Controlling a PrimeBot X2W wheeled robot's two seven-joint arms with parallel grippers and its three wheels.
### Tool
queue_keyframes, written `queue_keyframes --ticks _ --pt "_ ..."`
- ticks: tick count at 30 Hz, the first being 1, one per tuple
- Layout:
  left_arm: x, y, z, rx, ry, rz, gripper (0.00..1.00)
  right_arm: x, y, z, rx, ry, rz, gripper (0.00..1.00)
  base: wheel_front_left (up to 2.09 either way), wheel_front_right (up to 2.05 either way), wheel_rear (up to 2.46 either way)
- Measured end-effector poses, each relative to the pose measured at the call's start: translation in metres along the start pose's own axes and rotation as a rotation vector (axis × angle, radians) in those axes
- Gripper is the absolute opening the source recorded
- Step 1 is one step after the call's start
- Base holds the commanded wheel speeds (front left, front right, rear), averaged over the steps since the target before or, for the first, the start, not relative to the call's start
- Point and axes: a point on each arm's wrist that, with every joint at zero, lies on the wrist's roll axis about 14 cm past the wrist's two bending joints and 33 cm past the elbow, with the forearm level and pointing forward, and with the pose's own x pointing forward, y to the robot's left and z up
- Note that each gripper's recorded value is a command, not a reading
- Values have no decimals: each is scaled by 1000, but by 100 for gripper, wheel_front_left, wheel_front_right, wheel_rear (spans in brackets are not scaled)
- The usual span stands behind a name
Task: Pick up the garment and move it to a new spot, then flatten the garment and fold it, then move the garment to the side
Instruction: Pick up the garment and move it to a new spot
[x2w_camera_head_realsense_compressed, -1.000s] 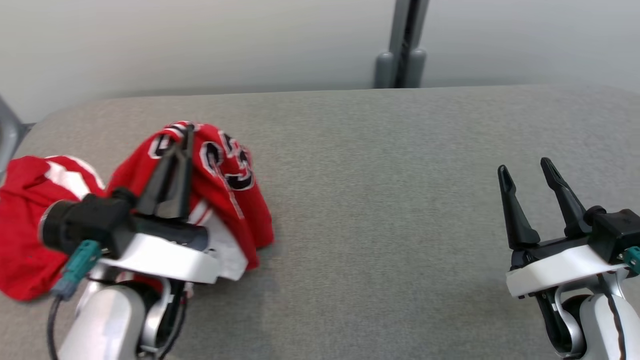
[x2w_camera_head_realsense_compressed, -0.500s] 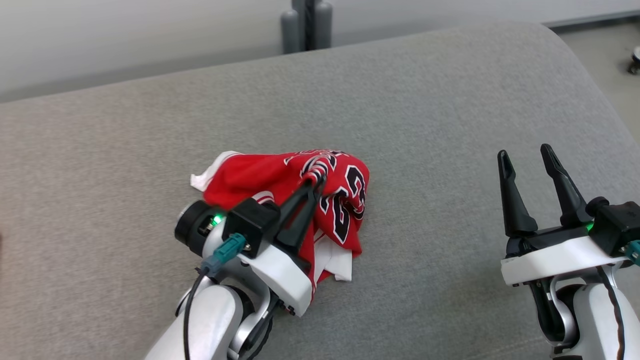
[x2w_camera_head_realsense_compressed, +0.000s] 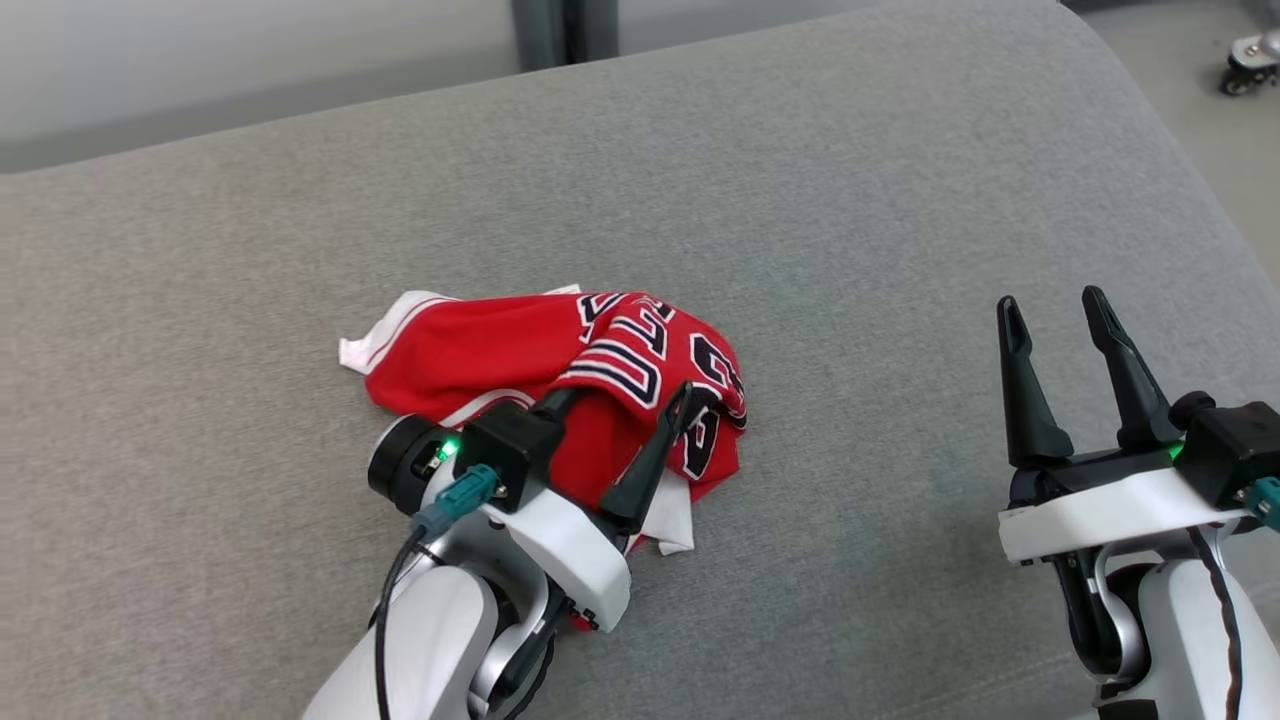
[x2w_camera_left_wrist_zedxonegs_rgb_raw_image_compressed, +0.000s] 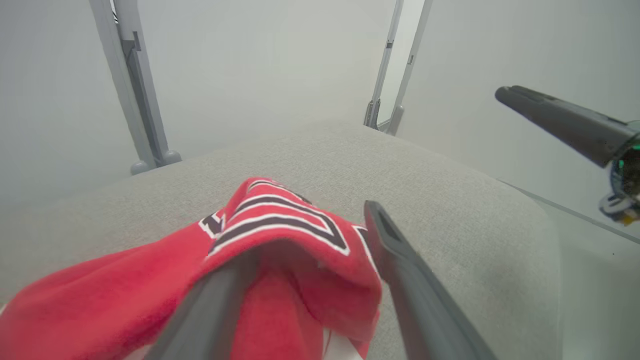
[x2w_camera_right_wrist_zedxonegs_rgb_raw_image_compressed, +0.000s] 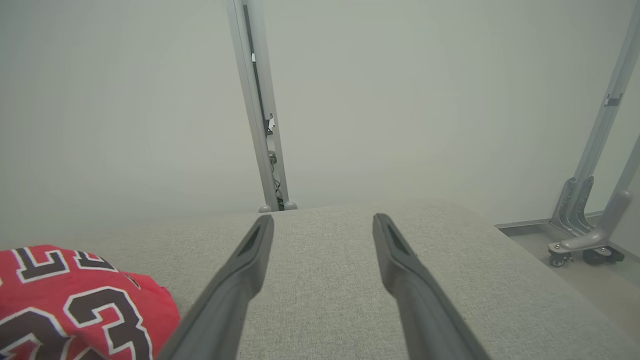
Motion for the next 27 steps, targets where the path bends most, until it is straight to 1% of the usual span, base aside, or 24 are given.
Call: queue_keyframes --ticks 5,11,13,17,20,21,22,24,27 --pt "-16 16 17 -18 -48 70 100 7 11 4 1 -14 34 100 0 0 0" --pt "-53 49 21 -6 -49 210 100 14 29 7 9 -21 87 100 0 0 0" --pt "-66 59 23 -19 -56 256 100 16 35 9 13 -26 102 100 0 0 0" --pt "-95 85 34 -22 -102 387 100 20 46 13 13 -37 133 100 0 0 0" --pt "-120 110 48 -22 -166 500 100 20 53 16 13 -43 152 100 0 0 0" --pt "-129 118 53 -21 -188 540 100 20 55 16 11 -44 159 100 0 0 0" --pt "-147 131 59 -17 -221 609 100 18 58 18 10 -44 169 100 0 0 0" --pt "-169 142 67 0 -257 679 100 15 61 21 6 -46 179 100 0 0 0" --pt "-187 147 67 35 -251 725 100 10 64 24 0 -46 188 100 0 0 0"
